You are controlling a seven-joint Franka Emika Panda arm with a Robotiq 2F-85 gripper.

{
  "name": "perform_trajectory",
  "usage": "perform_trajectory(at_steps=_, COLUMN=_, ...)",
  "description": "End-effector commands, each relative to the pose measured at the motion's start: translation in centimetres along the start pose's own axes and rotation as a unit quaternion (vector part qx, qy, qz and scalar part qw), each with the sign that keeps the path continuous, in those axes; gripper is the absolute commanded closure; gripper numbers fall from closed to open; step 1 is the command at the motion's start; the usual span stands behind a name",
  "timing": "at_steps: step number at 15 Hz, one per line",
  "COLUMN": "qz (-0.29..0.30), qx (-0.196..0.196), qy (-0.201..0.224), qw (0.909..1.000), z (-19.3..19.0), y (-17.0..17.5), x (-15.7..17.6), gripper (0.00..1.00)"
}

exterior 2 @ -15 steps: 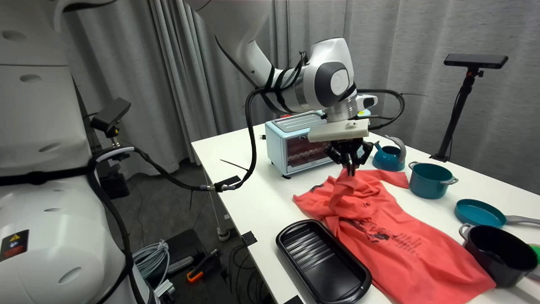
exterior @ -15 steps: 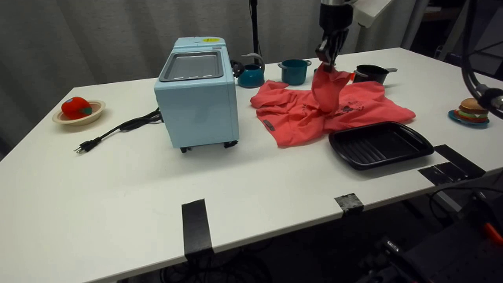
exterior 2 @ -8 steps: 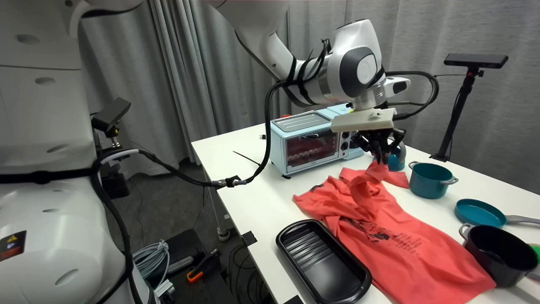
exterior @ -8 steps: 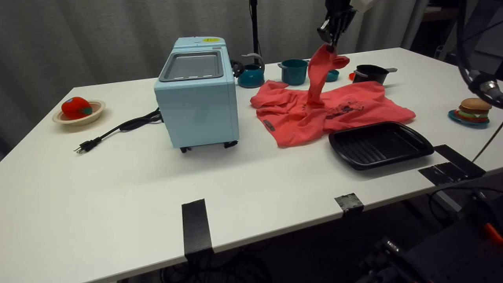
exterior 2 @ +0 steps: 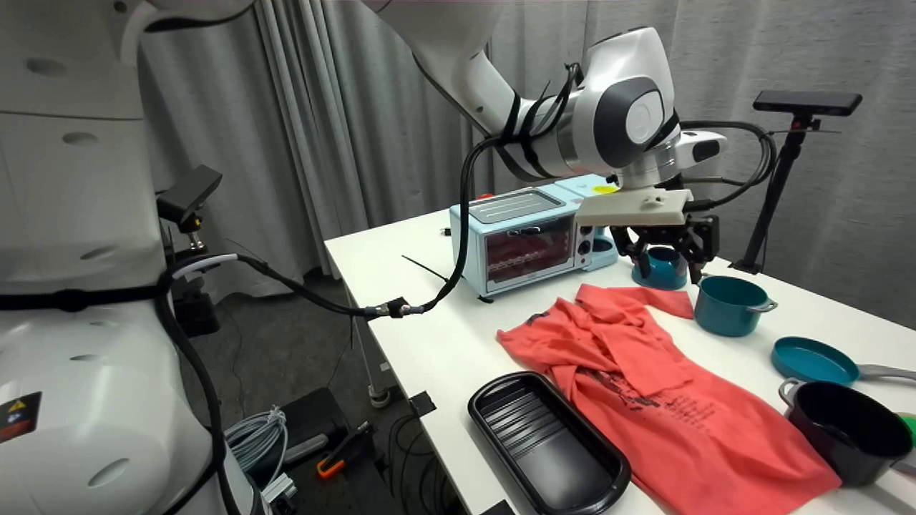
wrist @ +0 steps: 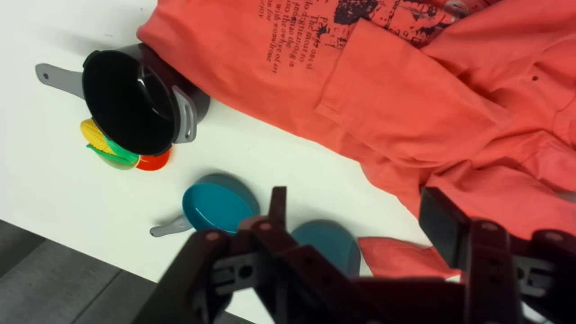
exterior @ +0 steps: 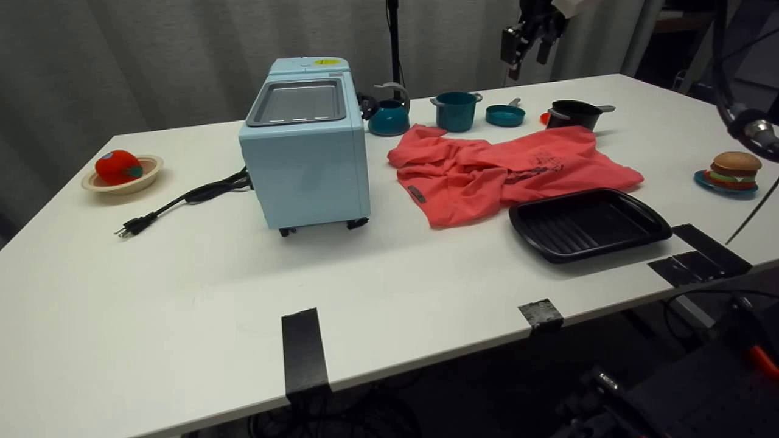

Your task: Fold the orange shirt

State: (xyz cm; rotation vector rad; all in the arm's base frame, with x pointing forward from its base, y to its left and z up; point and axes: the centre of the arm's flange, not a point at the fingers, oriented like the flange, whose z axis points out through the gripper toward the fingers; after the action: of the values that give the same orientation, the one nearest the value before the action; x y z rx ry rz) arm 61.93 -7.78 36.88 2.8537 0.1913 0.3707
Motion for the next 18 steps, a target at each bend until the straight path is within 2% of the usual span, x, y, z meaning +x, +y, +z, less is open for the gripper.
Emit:
perform_trajectory(at_steps=1, qz=0.001, qx=0.001, qy=0.000, qw=1.0000, z=0.0, y=0.0, x=0.0, gripper=0.22)
perform_trajectory(at_steps=8, qz=0.002, qx=0.002, qy=0.000, qw=1.0000, z=0.0, y=-0.1, x=0.0, gripper=0.22)
perform_trajectory(at_steps=9, qz=0.002, qx=0.002, qy=0.000, qw=1.0000, z=0.0, y=-0.1, x=0.0, gripper=0.06)
perform_trajectory(at_steps=11, qz=0.002, qx=0.010, qy=0.016, qw=0.9998, z=0.4, y=-1.0, x=1.9, gripper=0.00)
perform_trajectory(at_steps=18, qz=0.023, qx=0.061, qy=0.073, qw=0.9952, z=2.4, y=-6.9, x=10.5, gripper=0.00)
